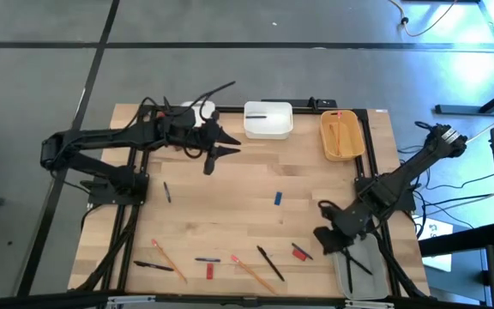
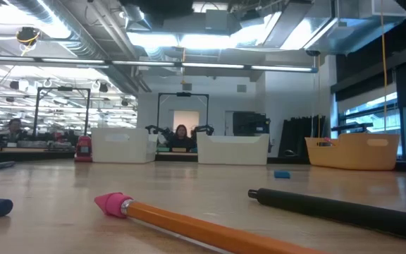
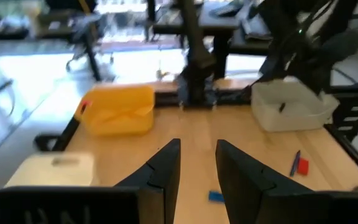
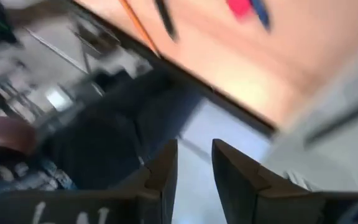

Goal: Sort crayons/erasers/pens/pencils in bins
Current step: Put the blue crayon into the right white bin

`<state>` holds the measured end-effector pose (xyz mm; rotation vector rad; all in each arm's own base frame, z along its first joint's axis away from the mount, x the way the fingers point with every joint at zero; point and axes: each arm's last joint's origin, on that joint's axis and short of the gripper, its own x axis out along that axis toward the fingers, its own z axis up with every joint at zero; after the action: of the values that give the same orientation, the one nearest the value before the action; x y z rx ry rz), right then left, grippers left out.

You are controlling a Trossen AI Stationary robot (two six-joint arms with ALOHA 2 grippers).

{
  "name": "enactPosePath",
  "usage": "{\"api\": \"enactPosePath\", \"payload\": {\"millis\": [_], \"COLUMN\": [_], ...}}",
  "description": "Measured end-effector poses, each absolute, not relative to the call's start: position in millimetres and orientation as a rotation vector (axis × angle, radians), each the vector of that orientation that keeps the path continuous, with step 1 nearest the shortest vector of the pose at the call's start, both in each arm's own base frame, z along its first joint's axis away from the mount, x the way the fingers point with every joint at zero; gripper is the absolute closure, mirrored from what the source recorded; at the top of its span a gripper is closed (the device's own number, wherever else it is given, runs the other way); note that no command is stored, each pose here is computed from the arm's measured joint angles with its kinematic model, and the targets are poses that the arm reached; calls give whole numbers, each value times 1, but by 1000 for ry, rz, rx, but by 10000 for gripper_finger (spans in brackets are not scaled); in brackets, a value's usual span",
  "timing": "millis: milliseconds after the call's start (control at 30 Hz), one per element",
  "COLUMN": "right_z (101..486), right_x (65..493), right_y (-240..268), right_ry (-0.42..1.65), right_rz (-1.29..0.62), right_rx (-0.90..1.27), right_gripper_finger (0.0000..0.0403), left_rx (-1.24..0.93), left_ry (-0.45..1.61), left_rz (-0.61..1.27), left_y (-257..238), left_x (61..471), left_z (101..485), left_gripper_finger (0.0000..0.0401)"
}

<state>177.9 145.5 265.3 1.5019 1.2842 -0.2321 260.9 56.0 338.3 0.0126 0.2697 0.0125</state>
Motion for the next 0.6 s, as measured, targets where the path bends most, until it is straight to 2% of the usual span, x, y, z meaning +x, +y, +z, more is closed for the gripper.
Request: {"api": "enactPosePath", "payload": {"millis": [333,600], "right_z": [314,350], "right_x": [183,195], "right_y": [125,104], "right_ry": [826,565], "right_rz": [-391,-382], "right_rx": [1186,856], "right_gripper_finger": [301,301], "left_rx": [-218,-461], "left_ry": [437,546], "left_rz": [154,306], "left_y": [53,49], "left_x": [231,207], "left_z": [335,331], "left_gripper_finger": [307,307]}}
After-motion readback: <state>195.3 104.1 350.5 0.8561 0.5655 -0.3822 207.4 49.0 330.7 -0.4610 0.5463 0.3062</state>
